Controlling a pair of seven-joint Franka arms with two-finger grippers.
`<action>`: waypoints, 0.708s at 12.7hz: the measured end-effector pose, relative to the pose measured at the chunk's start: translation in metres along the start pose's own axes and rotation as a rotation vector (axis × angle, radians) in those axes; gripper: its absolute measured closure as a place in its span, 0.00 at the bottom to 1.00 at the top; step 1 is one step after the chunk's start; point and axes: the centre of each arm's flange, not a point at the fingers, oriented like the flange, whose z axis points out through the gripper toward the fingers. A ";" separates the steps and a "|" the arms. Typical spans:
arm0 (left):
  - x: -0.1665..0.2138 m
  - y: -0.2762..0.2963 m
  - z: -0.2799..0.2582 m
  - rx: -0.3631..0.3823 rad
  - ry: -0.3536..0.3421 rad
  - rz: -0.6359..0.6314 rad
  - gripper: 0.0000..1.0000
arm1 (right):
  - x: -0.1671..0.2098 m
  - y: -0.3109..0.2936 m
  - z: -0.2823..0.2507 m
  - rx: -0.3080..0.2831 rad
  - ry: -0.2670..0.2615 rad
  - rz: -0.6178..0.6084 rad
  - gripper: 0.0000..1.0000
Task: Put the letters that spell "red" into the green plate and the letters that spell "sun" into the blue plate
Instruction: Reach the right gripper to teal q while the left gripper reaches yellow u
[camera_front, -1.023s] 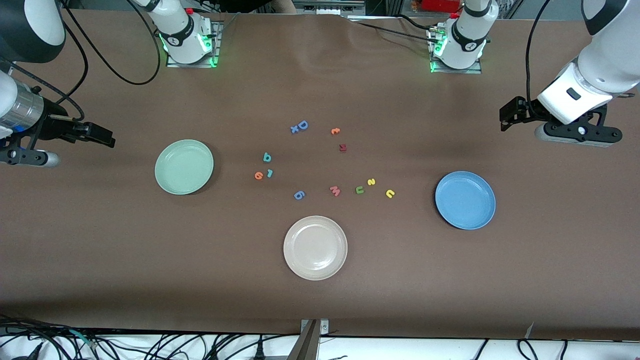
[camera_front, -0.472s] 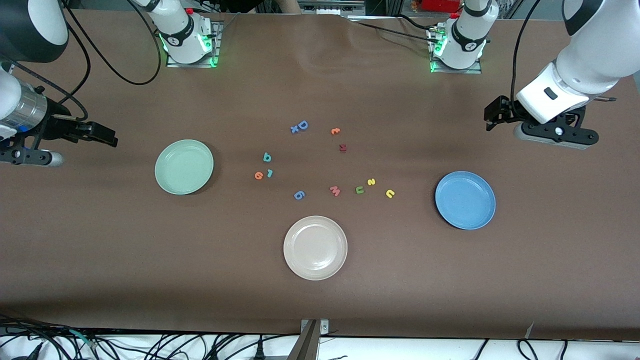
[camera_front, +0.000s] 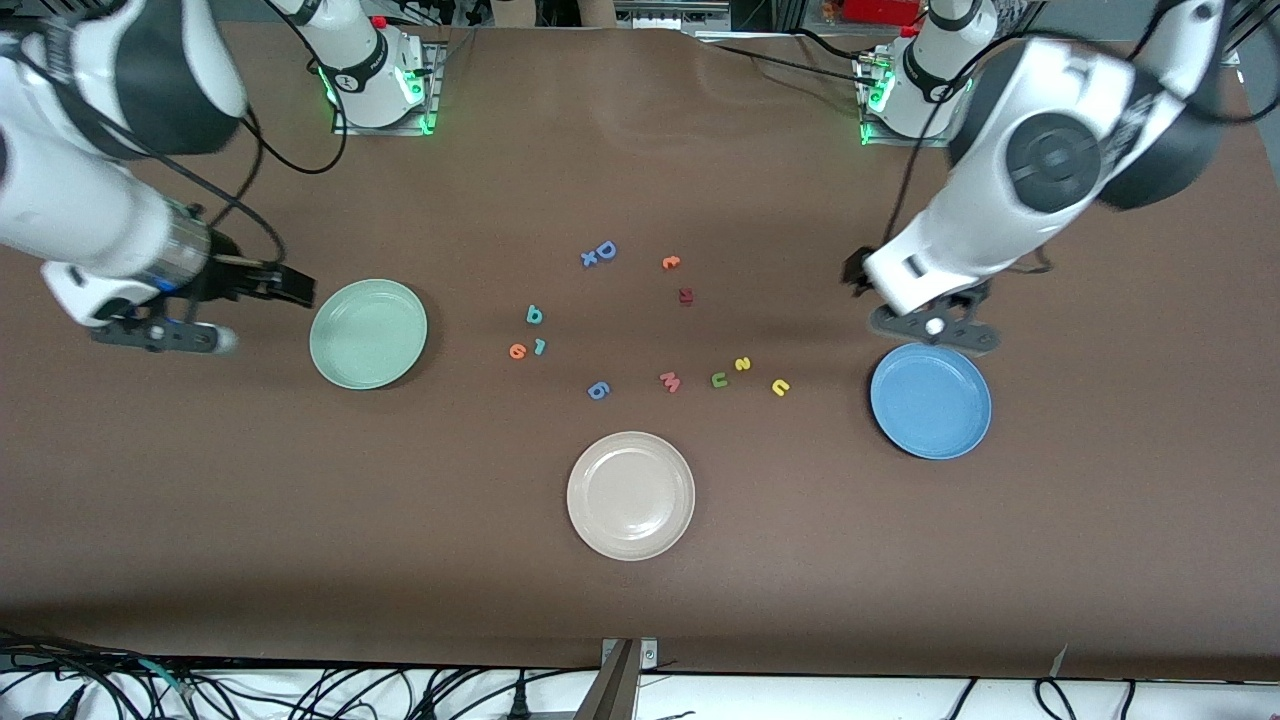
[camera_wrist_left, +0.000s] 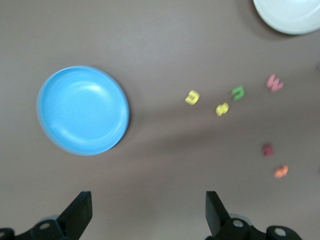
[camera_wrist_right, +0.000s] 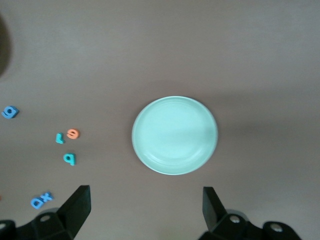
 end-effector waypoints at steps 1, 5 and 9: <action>0.010 0.012 0.020 -0.004 -0.002 -0.020 0.00 | 0.001 -0.025 0.014 0.012 -0.006 0.016 0.01; 0.040 0.021 0.086 -0.016 -0.022 -0.139 0.00 | 0.006 -0.099 0.072 0.086 -0.030 0.091 0.01; 0.055 0.023 0.160 -0.026 -0.039 -0.198 0.00 | 0.001 -0.167 0.148 0.056 -0.041 0.133 0.01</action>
